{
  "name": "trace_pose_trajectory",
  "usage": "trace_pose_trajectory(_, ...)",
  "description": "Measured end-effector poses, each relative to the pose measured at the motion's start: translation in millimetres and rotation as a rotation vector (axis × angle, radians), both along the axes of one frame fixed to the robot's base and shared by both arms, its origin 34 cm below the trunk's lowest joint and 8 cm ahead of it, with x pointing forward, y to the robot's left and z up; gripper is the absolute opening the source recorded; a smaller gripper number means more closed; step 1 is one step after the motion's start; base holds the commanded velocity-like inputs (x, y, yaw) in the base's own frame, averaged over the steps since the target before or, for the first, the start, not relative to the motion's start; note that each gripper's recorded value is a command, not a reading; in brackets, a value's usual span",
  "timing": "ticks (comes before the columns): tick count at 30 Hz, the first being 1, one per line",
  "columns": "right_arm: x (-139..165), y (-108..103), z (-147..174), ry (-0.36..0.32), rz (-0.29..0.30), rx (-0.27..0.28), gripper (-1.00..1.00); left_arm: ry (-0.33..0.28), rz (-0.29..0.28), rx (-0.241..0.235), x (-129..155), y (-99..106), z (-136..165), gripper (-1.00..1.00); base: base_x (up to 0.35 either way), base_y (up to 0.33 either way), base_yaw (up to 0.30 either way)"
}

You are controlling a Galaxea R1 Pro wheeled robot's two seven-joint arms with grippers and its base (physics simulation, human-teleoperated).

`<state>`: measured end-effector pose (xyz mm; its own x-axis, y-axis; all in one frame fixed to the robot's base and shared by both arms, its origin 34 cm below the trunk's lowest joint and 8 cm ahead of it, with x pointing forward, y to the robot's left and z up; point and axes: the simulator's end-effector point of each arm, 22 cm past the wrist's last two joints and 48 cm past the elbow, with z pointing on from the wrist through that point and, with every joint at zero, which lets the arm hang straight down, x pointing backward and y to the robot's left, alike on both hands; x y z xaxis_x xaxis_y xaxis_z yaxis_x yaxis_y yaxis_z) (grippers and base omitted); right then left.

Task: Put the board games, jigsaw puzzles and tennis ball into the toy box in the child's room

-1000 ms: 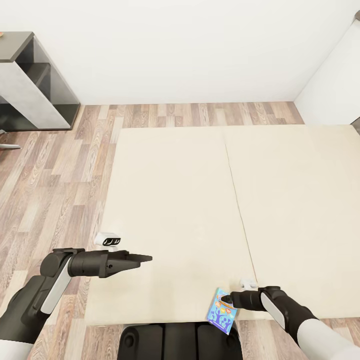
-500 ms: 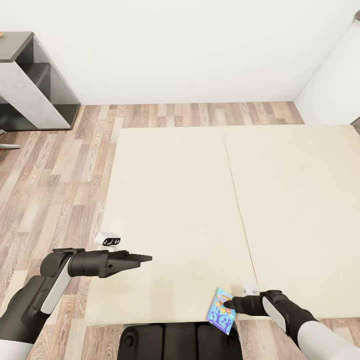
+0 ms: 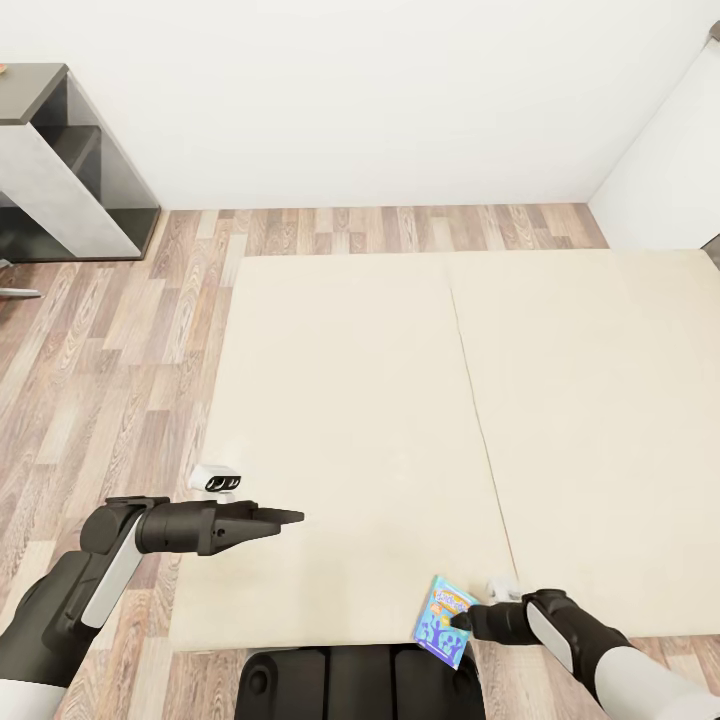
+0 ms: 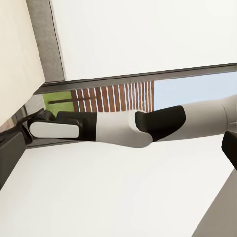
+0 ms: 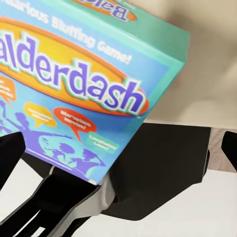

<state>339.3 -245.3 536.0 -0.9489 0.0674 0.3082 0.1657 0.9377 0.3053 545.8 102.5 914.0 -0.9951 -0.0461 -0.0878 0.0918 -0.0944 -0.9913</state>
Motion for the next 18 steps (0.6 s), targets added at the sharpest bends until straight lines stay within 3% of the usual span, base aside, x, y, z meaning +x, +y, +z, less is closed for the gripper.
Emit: trace_pose_trajectory(18, 4.8, 8.0, 0.0, -0.015, -0.001, 0.015, 1.0, 0.0, 0.001, -0.001, 0.2, 0.3, 0.2, 1.0, 0.0, 0.0, 0.0)
